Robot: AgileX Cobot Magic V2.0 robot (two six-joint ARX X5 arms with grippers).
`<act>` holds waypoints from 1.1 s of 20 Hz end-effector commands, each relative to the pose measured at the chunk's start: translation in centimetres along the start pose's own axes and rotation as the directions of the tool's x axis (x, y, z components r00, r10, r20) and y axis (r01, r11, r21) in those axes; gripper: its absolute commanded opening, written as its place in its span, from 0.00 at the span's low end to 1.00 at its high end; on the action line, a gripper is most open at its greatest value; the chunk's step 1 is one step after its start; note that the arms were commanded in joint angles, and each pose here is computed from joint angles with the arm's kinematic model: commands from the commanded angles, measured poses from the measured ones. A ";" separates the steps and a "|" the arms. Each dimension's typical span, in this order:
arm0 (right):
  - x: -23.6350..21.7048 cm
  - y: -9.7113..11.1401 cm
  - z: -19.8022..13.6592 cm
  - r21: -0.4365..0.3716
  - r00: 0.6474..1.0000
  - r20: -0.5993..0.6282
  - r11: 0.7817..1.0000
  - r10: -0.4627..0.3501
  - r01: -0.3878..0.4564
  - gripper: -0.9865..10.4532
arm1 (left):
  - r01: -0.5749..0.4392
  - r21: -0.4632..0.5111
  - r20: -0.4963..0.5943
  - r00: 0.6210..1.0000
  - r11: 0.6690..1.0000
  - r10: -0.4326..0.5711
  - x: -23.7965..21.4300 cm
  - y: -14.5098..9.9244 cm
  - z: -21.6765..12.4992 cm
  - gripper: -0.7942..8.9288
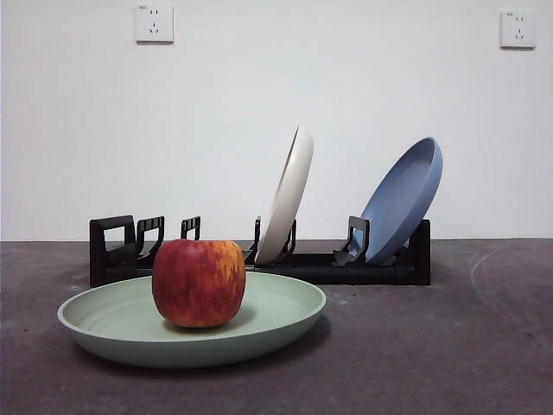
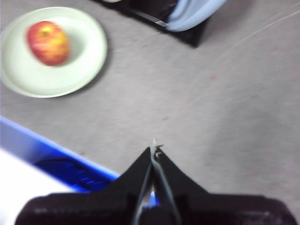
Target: Take the green plate from the plate rack,put the plate on the table,take the apple from the table,put the apple in the plate
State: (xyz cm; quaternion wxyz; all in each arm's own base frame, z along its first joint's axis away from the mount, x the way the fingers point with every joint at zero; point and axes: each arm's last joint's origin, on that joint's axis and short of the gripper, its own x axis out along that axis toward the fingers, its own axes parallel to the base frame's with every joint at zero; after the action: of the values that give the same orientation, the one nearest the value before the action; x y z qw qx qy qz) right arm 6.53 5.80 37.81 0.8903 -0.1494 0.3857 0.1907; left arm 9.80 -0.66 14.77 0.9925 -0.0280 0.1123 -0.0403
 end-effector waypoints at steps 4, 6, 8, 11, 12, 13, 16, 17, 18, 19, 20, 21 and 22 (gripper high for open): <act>0.7 -1.3 0.5 0.024 0.989 0.014 0.989 -0.150 0.149 0.09 | -0.003 0.012 -0.006 1.000 1.000 0.003 0.1 0.0 -0.2 0.08; 1.6 -2.3 1.1 0.071 0.968 0.115 0.974 -0.222 0.215 0.09 | -0.004 0.011 -0.010 1.000 1.000 0.004 0.2 0.0 -0.2 0.08; 3.1 -3.4 1.6 0.158 0.916 0.294 0.959 -0.272 0.234 0.09 | -0.004 0.011 -0.012 1.000 1.000 0.004 0.2 0.0 -0.3 0.08; 7.4 -4.8 0.2 0.143 0.848 0.497 0.981 -0.183 0.127 0.09 | -0.004 0.011 -0.012 1.000 1.000 0.004 0.2 0.0 -0.3 0.08; 9.0 -5.2 -0.9 0.131 0.843 0.514 0.986 -0.157 0.104 0.09 | -0.004 0.011 -0.012 1.000 1.000 0.004 0.2 0.0 -0.3 0.08; 10.6 -5.5 -2.2 0.139 0.845 0.512 0.986 -0.154 0.095 0.09 | -0.004 0.011 -0.012 1.000 1.000 0.004 0.2 0.0 -0.3 0.08; 14.1 -5.9 -6.3 0.198 0.859 0.469 0.972 -0.206 0.125 0.09 | -0.004 0.011 -0.012 1.000 1.000 0.004 0.2 0.0 -0.3 0.08; 14.9 -5.9 -7.3 0.212 0.861 0.458 0.968 -0.221 0.136 0.09 | -0.004 0.011 -0.012 1.000 1.000 0.004 0.2 0.0 -0.3 0.08; 15.6 -5.9 -8.3 0.222 0.862 0.451 0.964 -0.234 0.145 0.09 | -0.004 0.011 -0.012 1.000 1.000 0.004 0.2 0.0 -0.3 0.08; 16.1 -5.8 -9.1 0.230 0.861 0.447 0.961 -0.243 0.152 0.09 | -0.004 0.011 -0.012 1.000 1.000 0.004 0.2 0.0 -0.3 0.08; 16.6 -5.7 -10.0 0.237 0.858 0.446 0.958 -0.253 0.159 0.09 | -0.004 0.011 -0.012 1.000 1.000 0.004 0.2 0.0 -0.3 0.08; 16.9 -5.5 -10.8 0.242 0.855 0.448 0.956 -0.261 0.165 0.09 | -0.004 0.011 -0.012 1.000 1.000 0.004 0.2 0.0 -0.3 0.08; 17.2 -5.3 -11.4 0.246 0.853 0.449 0.955 -0.266 0.169 0.09 | -0.004 0.011 -0.012 1.000 1.000 0.004 0.2 0.0 -0.3 0.08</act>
State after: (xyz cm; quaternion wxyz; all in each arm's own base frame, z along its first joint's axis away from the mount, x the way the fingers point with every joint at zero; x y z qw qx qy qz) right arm 12.81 0.25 18.73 0.9834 -0.0490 0.1554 0.0799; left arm 9.87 -0.67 14.65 0.9916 -0.0278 0.1201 -0.0402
